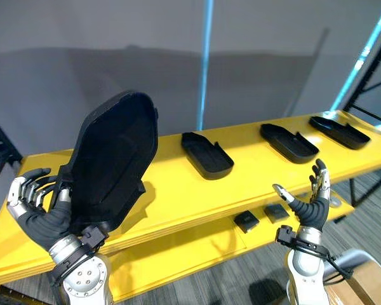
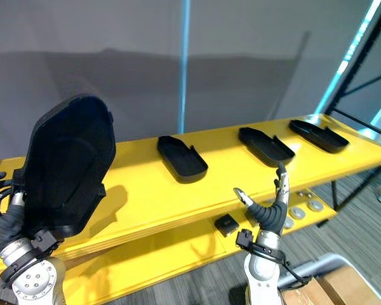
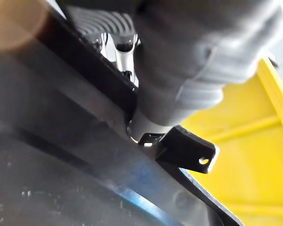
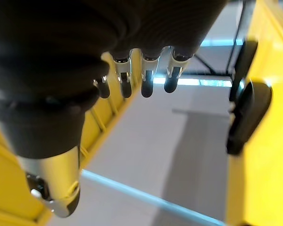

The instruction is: Walk over and take plastic housings, then place them on the shelf

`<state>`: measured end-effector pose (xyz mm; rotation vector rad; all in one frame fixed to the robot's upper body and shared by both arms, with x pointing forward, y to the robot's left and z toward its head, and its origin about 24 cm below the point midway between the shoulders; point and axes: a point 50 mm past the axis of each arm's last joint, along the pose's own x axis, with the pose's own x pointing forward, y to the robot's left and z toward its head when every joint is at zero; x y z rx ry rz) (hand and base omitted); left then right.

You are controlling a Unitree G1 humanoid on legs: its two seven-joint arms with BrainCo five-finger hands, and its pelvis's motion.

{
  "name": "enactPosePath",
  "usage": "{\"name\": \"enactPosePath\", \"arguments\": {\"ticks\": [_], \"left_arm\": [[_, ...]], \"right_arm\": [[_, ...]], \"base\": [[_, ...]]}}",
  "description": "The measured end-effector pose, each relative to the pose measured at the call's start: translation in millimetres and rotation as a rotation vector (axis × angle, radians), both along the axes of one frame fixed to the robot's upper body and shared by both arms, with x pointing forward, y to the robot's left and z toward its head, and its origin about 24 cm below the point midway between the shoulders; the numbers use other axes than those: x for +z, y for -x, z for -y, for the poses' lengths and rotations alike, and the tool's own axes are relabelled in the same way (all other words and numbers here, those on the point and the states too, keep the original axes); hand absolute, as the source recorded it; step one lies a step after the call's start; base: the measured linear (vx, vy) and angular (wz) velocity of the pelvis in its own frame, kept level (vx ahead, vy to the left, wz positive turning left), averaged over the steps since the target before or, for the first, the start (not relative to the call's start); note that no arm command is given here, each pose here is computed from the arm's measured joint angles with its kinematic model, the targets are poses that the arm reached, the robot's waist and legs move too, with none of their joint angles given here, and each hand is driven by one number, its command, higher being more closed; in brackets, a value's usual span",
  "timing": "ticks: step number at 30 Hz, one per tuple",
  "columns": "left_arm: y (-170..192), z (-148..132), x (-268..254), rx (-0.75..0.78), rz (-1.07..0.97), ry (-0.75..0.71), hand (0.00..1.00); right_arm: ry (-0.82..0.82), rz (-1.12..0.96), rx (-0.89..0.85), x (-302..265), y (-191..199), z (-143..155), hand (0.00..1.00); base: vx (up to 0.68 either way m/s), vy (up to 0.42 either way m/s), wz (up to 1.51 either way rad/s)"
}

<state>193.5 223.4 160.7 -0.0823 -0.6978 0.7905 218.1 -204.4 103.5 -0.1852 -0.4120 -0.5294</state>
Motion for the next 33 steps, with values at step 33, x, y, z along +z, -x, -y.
{"name": "enactPosePath", "arguments": {"ticks": [33], "left_arm": [[-135.3, -51.2, -10.8, -0.347, -0.234, 0.335, 1.00]], "right_arm": [[-0.066, -0.186, 0.216, -29.0, 17.9, -16.7, 0.00]], "base": [[0.04, -0.025, 0.20]]}}
